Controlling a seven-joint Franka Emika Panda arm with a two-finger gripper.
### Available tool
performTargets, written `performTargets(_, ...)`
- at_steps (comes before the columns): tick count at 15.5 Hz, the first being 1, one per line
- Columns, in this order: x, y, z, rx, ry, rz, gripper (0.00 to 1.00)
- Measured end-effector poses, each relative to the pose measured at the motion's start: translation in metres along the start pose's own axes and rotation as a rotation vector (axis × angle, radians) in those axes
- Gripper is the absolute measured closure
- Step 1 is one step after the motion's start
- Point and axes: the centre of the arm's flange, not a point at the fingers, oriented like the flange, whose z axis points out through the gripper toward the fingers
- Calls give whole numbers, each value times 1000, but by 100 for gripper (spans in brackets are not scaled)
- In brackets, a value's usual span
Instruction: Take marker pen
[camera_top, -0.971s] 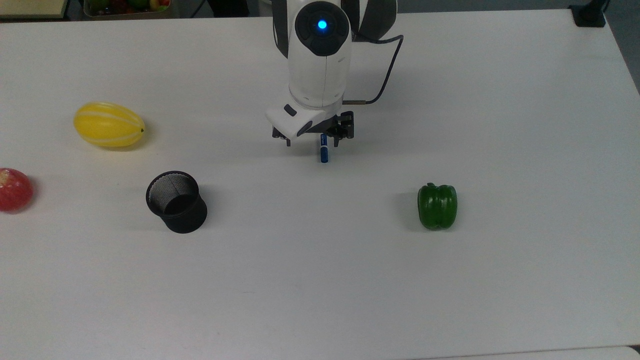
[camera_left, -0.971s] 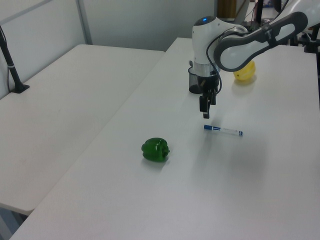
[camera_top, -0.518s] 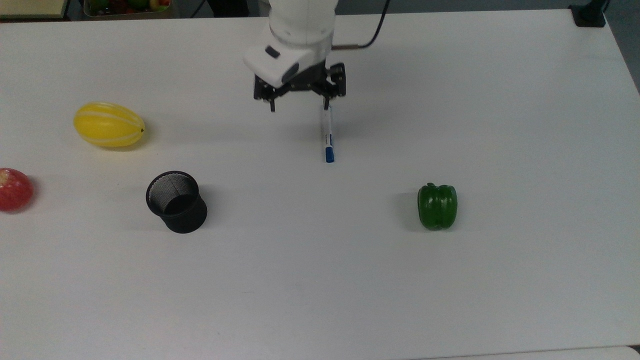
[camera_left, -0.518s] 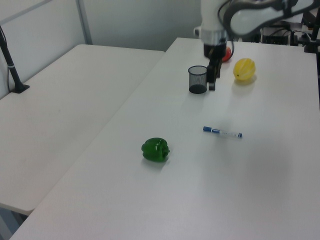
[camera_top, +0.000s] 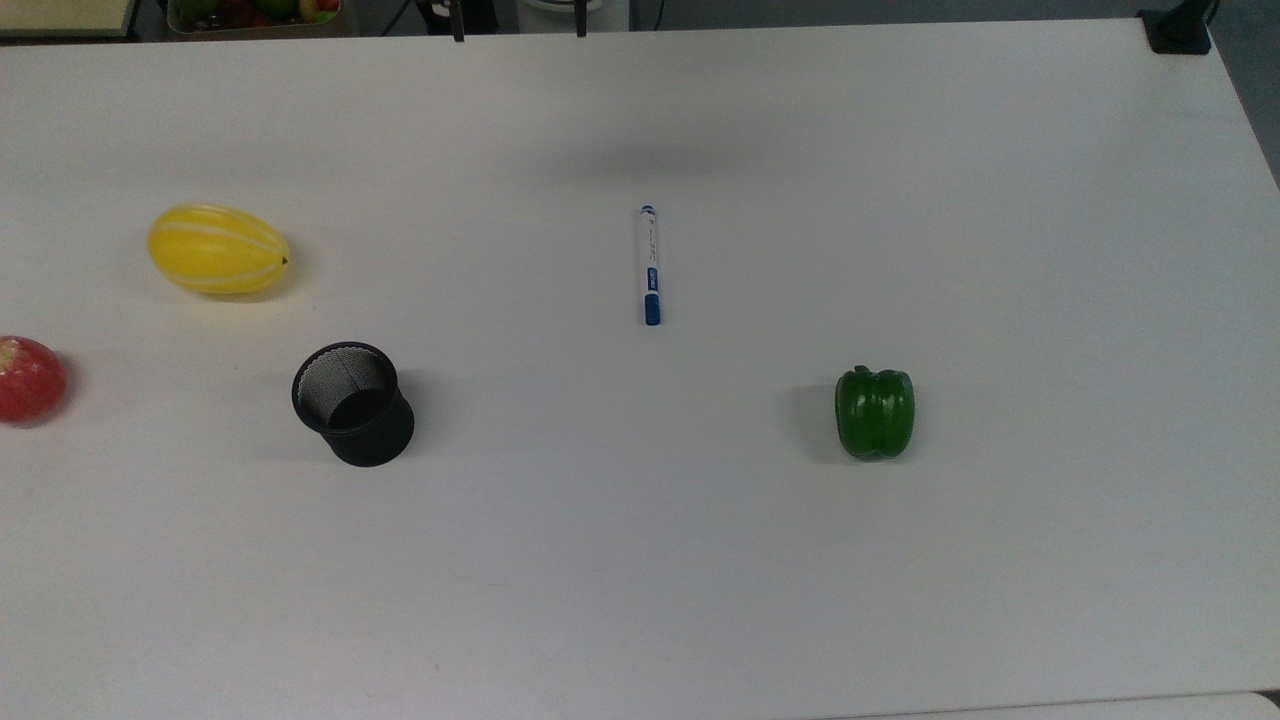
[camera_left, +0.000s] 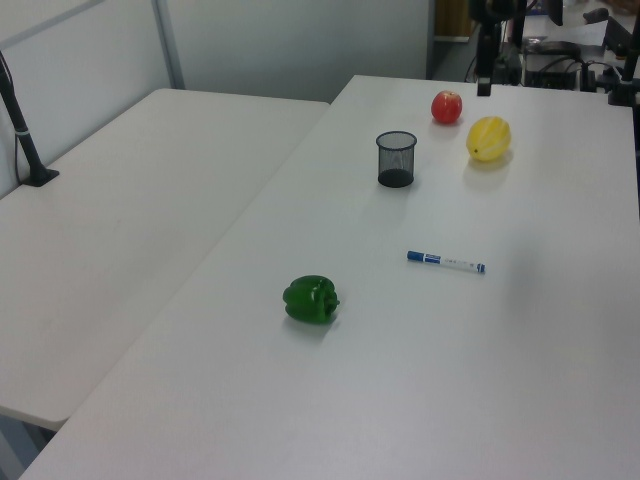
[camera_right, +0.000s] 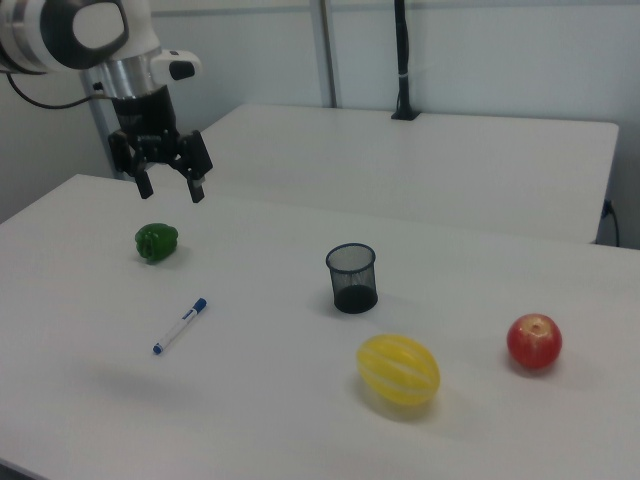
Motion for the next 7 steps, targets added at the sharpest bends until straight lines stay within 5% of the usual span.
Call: performTargets(7,-15,6,-5,2,-23,14,0)
